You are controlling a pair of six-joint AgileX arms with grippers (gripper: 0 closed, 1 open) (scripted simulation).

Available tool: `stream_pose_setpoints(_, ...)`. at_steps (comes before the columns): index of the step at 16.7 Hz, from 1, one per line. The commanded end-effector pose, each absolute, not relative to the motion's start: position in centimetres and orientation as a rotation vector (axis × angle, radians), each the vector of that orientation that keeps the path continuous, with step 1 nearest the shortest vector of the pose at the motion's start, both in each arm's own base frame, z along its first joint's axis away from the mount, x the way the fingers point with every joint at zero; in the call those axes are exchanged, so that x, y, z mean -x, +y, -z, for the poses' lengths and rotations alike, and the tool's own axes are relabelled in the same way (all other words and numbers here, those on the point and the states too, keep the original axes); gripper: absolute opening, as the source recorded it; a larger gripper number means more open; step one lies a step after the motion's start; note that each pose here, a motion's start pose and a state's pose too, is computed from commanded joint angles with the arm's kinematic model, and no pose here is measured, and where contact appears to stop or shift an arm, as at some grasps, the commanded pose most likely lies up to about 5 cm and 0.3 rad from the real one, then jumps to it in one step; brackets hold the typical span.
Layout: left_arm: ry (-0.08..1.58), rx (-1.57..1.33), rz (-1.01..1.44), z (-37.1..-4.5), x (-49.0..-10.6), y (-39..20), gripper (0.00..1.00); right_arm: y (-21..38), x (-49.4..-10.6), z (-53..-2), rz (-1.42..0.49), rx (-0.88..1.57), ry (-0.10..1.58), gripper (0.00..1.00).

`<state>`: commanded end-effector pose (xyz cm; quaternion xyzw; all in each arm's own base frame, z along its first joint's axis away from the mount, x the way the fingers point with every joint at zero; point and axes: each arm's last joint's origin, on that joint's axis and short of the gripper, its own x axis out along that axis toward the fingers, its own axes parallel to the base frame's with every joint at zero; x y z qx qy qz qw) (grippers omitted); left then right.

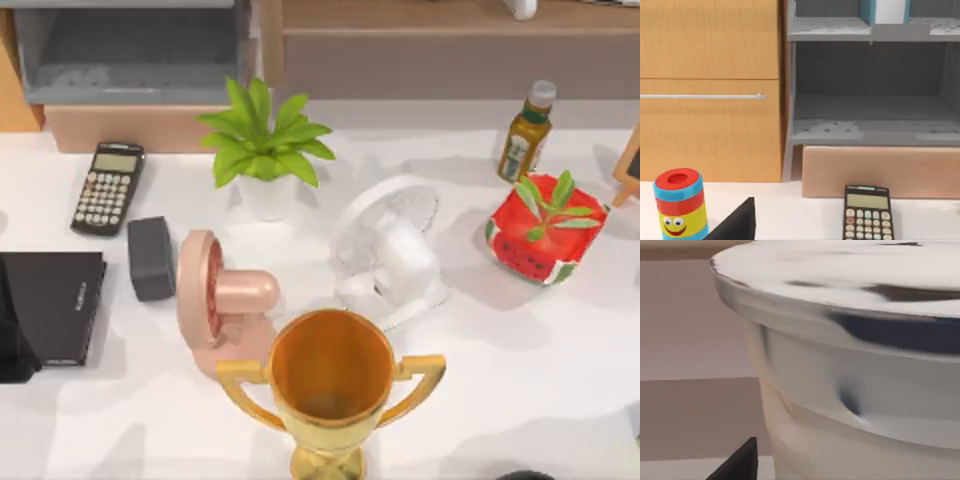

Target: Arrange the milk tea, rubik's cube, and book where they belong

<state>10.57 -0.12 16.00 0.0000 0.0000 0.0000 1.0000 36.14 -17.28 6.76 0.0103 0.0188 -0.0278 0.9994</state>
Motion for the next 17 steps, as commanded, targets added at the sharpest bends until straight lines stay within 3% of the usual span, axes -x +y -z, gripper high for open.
stream_pose_setpoints(6,0.0,0.0,0.0,-16.0,-10.6,-0.1,1.0,-19.3,-33.1,-5.9,0.054,-0.086,0.083,1.0)
stream_pose_setpoints(17,0.0,0.0,0.0,-16.0,-10.6,-0.1,1.0,-16.8,-33.8,-6.9,0.07,0.003,0.024,1.0)
